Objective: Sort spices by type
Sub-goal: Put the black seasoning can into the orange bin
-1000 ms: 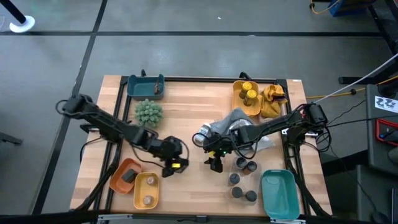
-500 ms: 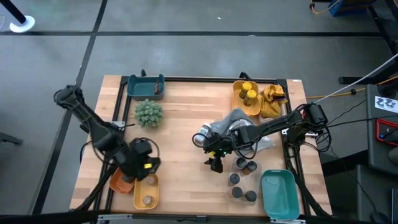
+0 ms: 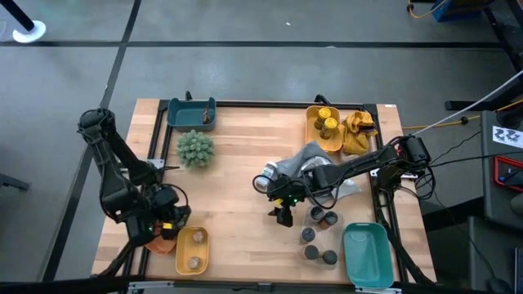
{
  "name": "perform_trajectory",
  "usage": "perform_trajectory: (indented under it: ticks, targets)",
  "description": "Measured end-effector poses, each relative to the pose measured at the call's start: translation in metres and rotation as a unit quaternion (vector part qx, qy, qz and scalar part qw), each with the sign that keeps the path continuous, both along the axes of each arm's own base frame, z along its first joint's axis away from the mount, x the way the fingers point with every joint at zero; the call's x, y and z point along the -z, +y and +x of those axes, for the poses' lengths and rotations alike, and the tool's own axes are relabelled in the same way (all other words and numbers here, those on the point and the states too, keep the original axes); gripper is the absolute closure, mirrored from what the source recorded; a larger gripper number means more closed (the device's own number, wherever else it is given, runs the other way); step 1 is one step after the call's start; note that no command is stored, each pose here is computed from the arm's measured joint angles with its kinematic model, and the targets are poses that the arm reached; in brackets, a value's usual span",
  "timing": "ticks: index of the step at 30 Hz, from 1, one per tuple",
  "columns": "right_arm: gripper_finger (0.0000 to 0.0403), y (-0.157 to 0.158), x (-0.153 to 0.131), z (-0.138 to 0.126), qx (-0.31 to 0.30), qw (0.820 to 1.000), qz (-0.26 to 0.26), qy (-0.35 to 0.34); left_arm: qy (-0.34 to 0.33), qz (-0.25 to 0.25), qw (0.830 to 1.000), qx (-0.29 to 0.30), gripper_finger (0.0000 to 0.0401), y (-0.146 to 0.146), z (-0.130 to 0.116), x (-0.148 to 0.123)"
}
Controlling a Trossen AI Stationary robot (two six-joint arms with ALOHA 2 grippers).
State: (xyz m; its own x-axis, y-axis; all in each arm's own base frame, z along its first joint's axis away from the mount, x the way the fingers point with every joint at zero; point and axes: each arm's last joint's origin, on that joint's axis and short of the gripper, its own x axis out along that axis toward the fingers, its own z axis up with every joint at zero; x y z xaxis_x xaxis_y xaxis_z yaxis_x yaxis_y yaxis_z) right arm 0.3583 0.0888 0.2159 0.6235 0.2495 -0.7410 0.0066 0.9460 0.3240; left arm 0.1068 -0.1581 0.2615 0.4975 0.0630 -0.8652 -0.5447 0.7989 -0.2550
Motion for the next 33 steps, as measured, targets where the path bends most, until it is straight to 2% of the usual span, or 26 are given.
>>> perform_trajectory:
  ticks: [8, 19, 28, 33]
  targets:
    - [0.0143, 0.0, 0.0, 0.0, 0.004, 1.0, -0.004, -0.001, 0.019, 0.018, 0.999, -0.033, 0.0282, 0.003, -0.016, 0.002]
    - [0.0143, -0.001, 0.0, 0.0, 0.011, 1.0, -0.013, -0.003, 0.025, 0.047, 0.997, -0.063, 0.0282, 0.01, -0.025, 0.002]
    - [0.0143, -0.001, 0.0, 0.0, 0.011, 1.0, -0.013, -0.003, 0.065, 0.039, 0.995, -0.064, 0.0283, 0.008, -0.032, 0.004]
    - [0.0143, -0.001, 0.0, 0.0, 0.015, 1.0, -0.017, -0.004, 0.066, 0.036, 0.995, -0.066, 0.0284, 0.002, -0.032, 0.007]
